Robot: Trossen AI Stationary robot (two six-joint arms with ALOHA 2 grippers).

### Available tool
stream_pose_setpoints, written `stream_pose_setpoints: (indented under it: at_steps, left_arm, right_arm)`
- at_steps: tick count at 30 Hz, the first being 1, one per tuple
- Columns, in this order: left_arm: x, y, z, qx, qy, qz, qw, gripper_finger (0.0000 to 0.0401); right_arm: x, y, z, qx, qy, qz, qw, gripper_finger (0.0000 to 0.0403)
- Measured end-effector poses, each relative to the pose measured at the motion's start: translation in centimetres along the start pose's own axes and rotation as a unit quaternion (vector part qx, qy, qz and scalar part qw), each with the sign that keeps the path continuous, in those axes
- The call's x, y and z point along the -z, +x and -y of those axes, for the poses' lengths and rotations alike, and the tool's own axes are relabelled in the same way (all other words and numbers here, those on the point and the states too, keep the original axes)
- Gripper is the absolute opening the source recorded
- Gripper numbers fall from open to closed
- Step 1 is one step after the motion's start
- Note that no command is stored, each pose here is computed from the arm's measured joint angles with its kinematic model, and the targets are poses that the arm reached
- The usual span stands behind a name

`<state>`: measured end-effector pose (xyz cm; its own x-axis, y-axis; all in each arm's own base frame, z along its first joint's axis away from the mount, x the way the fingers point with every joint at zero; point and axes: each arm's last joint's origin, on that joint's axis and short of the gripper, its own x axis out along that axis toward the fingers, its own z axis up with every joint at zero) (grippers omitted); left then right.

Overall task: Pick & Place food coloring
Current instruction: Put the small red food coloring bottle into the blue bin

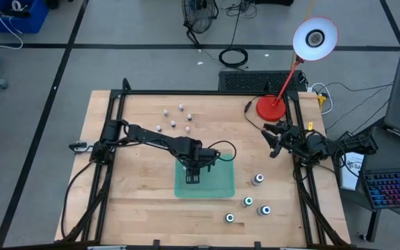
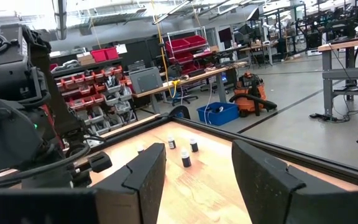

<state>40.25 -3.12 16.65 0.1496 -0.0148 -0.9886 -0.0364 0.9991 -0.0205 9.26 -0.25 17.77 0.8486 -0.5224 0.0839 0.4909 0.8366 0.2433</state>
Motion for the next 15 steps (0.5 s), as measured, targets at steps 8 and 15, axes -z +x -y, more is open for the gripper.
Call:
stream_pose_setpoints:
  at_steps: [8, 15]
  left_arm:
    - [-0.8, -2.3, 0.1, 0.0, 0.0, 0.013, 1.0, 0.0241]
    - [0.6, -8.3, -0.7, -0.074, -0.02, 0.038, 0.996, 0.0239]
  right_arm:
    - [0.0, 0.0, 0.0, 0.0, 0.0, 0.0, 1.0, 0.0172]
    - [0.0, 0.0, 0.0, 0.0, 0.001, 0.001, 1.0, 0.0175]
